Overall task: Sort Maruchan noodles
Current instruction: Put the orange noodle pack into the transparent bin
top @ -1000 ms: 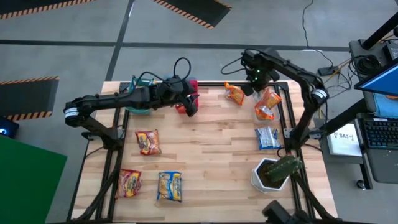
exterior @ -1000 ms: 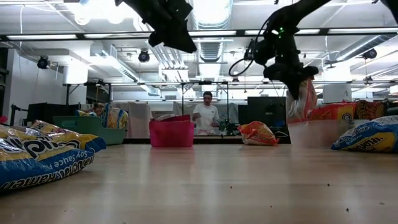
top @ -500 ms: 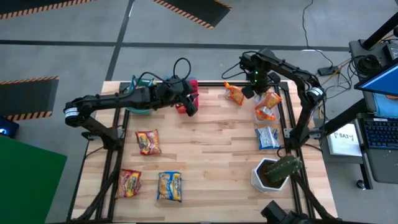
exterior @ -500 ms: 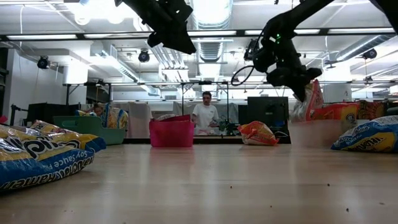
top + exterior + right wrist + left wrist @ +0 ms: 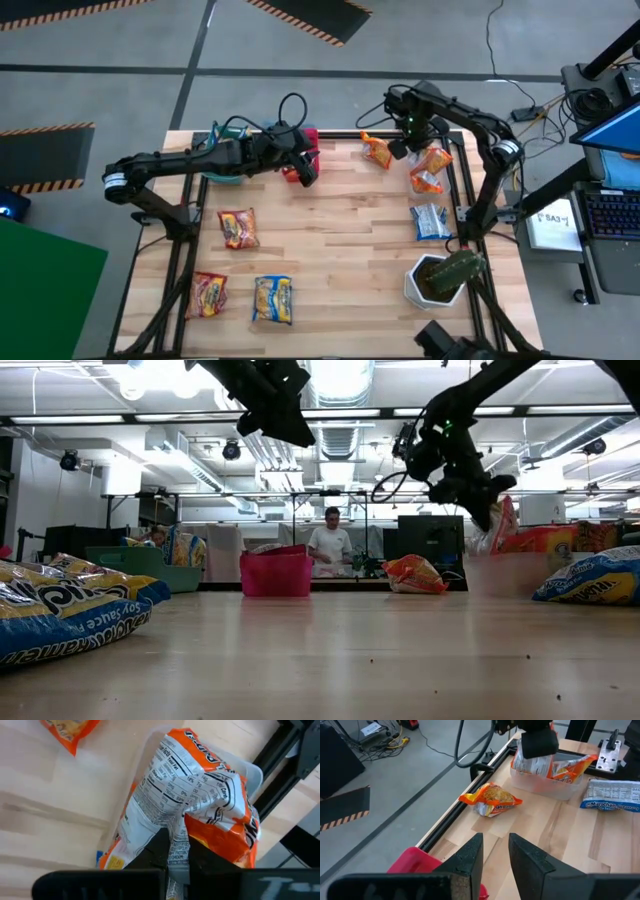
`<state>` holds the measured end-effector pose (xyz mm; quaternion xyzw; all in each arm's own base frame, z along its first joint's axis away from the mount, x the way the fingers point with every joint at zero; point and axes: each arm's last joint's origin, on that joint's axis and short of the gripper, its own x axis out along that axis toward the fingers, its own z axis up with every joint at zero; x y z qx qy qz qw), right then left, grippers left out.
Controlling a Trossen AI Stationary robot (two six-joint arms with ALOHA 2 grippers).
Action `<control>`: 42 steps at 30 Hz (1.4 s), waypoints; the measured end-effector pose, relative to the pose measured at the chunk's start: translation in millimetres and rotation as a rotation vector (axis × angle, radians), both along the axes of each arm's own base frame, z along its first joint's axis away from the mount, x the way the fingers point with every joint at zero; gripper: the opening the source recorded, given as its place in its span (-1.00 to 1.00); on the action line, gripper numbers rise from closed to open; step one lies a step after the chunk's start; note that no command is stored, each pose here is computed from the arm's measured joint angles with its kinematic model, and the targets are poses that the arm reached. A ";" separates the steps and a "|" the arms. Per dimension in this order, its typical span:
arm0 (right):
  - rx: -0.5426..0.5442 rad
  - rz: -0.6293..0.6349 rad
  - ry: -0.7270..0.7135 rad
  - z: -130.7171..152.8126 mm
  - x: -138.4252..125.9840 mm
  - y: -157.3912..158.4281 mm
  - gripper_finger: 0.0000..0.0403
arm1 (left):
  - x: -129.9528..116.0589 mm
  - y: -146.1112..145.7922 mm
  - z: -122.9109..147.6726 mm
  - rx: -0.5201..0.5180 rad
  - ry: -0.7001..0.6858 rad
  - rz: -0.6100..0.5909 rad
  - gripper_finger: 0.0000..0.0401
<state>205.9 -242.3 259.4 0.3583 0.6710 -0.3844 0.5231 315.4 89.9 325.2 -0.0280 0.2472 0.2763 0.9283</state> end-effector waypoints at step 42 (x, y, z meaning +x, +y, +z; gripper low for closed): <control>-0.059 0.068 -0.086 6.4 9.6 -5.6 -0.83 | 0.9 0.7 5.9 0.019 -0.020 0.013 -0.62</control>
